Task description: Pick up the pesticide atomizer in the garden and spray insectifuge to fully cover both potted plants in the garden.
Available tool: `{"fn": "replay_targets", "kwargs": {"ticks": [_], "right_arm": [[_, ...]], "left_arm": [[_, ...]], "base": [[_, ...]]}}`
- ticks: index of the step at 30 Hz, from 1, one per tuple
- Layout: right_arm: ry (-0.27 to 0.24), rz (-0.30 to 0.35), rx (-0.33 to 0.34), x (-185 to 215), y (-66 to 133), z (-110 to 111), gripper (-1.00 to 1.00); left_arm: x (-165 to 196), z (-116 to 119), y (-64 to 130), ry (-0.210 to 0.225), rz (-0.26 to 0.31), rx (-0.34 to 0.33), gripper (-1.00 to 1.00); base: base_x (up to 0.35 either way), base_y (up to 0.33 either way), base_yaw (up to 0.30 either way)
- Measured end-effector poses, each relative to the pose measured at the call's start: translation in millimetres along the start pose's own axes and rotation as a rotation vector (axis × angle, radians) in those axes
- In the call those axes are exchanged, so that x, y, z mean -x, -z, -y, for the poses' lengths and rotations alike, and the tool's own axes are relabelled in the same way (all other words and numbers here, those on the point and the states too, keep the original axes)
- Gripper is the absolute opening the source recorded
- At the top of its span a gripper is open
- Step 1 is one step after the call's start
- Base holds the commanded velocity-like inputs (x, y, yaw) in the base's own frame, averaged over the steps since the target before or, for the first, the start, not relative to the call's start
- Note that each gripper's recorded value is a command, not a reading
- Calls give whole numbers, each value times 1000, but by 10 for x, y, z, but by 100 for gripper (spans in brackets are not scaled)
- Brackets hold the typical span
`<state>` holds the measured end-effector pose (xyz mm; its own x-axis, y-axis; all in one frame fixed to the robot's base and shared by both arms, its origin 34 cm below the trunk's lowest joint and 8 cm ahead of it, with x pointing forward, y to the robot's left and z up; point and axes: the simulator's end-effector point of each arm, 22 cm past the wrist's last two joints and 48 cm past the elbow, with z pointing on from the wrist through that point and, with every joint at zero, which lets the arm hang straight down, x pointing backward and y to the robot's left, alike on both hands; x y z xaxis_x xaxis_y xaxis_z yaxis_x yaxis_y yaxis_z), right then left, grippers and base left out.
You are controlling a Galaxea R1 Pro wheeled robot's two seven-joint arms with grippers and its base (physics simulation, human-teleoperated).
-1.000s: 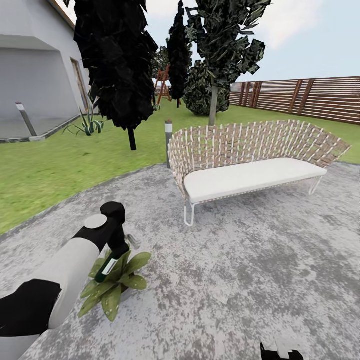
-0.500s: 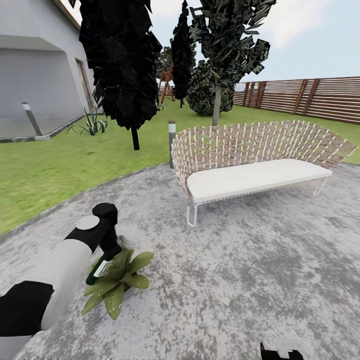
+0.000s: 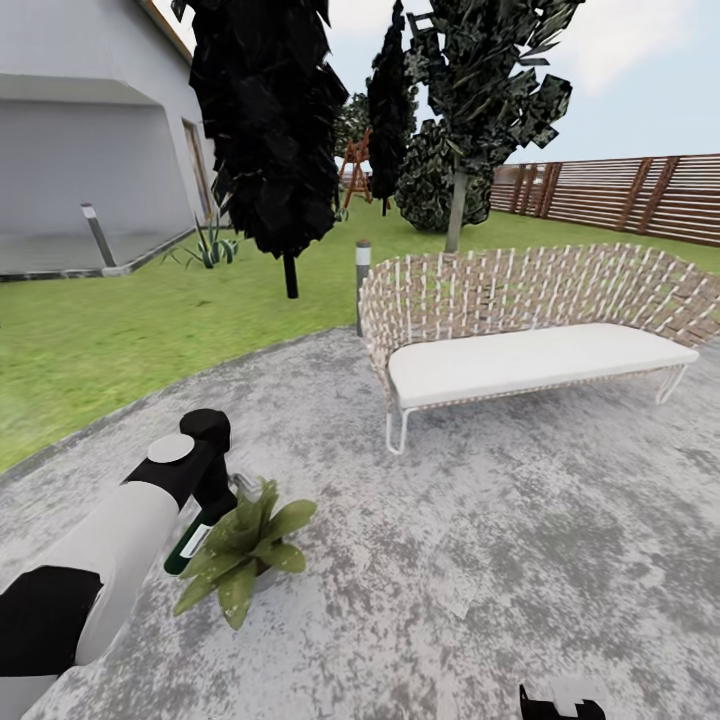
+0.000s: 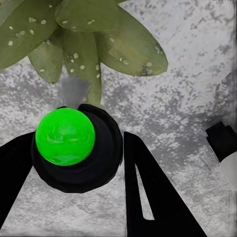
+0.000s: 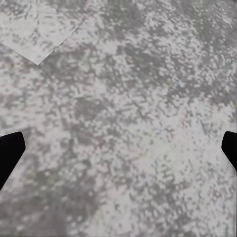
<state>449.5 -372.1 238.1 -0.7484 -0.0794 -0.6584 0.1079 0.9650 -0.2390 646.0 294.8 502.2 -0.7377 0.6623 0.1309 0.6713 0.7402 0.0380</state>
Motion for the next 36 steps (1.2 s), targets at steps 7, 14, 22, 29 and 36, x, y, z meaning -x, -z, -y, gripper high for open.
{"fn": "replay_targets", "kwargs": {"ticks": [7, 14, 22, 29, 36], "right_arm": [[0, 1, 1, 0, 0, -1, 100], [0, 0, 1, -1, 1, -5, 100], [2, -7, 2, -35, -1, -12, 100], [6, -9, 2, -46, -5, 9, 100], [7, -11, 0, -52, -3, 13, 100]], "left_arm": [[-3, -3, -2, 1, -1, 0, -100], [-49, -50, -6, 8, -6, 5, -100], [-72, -52, -58, 7, -19, 3, -100], [-162, 166, -315, -9, -54, -37, -100], [-274, 316, -506, 27, -82, -65, -100]], "base": [[-46, -273, 139], [-1, -109, 3], [0, -2, 143], [1, 0, 26], [112, 0, 0]]}}
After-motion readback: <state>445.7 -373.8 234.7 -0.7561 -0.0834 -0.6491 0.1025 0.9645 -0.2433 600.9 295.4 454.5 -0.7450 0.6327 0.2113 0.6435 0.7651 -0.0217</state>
